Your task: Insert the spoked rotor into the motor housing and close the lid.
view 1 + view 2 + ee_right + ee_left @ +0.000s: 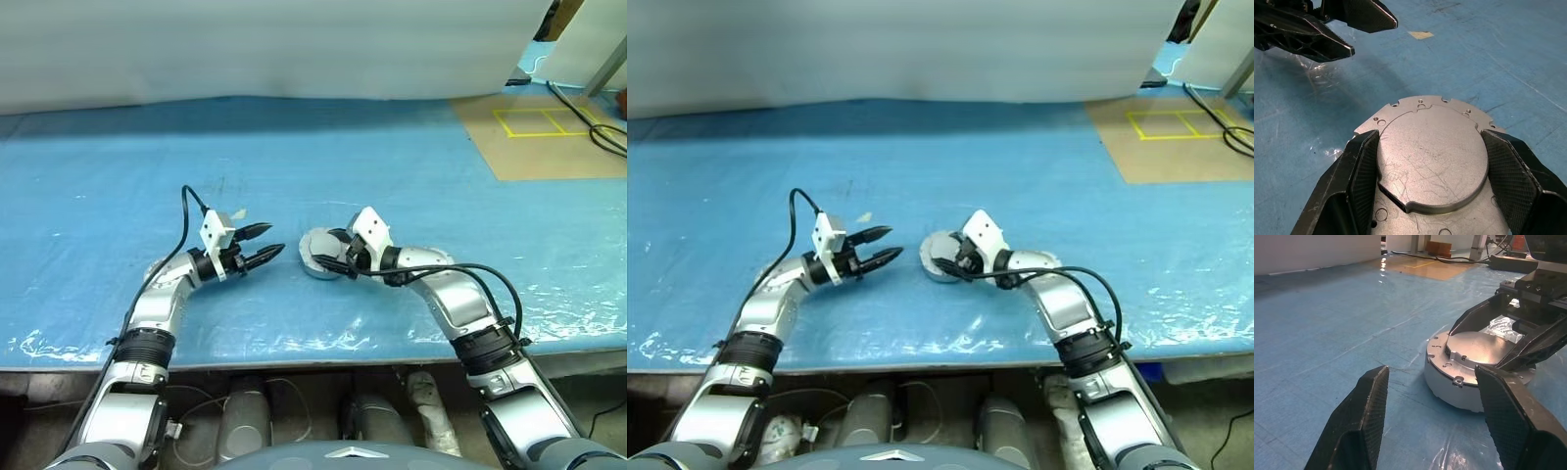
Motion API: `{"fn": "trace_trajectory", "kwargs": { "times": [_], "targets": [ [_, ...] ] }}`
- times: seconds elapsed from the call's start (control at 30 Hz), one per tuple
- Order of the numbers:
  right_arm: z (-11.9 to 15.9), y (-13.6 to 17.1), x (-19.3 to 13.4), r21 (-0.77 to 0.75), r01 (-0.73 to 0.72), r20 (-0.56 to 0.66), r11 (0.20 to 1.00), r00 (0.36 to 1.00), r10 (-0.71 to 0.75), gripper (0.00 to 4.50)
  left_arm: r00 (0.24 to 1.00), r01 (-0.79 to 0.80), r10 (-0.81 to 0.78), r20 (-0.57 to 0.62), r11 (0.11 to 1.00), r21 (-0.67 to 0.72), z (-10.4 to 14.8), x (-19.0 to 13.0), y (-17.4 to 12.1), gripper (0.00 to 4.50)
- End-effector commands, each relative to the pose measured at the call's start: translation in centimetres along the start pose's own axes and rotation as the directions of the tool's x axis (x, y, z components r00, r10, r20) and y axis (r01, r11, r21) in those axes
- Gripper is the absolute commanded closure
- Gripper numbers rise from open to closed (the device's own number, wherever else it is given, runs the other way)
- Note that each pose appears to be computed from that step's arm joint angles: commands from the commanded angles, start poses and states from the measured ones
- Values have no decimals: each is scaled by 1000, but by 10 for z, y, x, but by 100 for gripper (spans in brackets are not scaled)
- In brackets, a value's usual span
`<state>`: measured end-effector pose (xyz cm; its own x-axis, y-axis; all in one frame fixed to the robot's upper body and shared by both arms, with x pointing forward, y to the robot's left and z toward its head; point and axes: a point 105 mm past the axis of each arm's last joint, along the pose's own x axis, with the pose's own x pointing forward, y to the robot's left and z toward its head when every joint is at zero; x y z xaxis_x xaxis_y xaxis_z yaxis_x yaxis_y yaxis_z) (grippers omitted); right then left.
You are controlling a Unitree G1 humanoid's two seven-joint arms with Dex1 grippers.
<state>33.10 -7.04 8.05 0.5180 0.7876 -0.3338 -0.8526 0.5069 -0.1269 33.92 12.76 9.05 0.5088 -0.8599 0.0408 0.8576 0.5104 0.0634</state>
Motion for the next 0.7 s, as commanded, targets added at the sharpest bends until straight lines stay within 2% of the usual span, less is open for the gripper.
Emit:
{"fn": "trace_trajectory", "kwargs": {
  "times": [0.03,0.1,0.17,0.23,0.3,0.53,0.7],
  "targets": [
    [-55,-7,-12,79,32,-203,996,979,-15,154,1000,11,-12,22,999,37,11,4,0,150],
    [-57,-11,-14,82,52,-220,995,975,-33,154,1000,12,-12,23,999,36,11,4,0,150],
    [-72,-15,-16,30,80,-304,996,950,-67,154,1000,13,-14,23,999,34,10,4,-1,150],
    [-82,-16,-17,51,97,-353,994,933,-73,154,1000,14,-14,22,999,33,10,4,-1,150],
    [-86,-19,-17,39,120,-368,992,925,-97,154,1000,14,-15,22,999,32,9,3,-2,150],
    [-65,-15,-11,120,96,-279,988,958,-59,154,1000,8,-9,28,999,35,8,6,-4,150],
    [-62,-16,-10,129,101,-269,986,961,-63,154,999,14,-16,40,999,33,9,18,-9,150]
  ]
}}
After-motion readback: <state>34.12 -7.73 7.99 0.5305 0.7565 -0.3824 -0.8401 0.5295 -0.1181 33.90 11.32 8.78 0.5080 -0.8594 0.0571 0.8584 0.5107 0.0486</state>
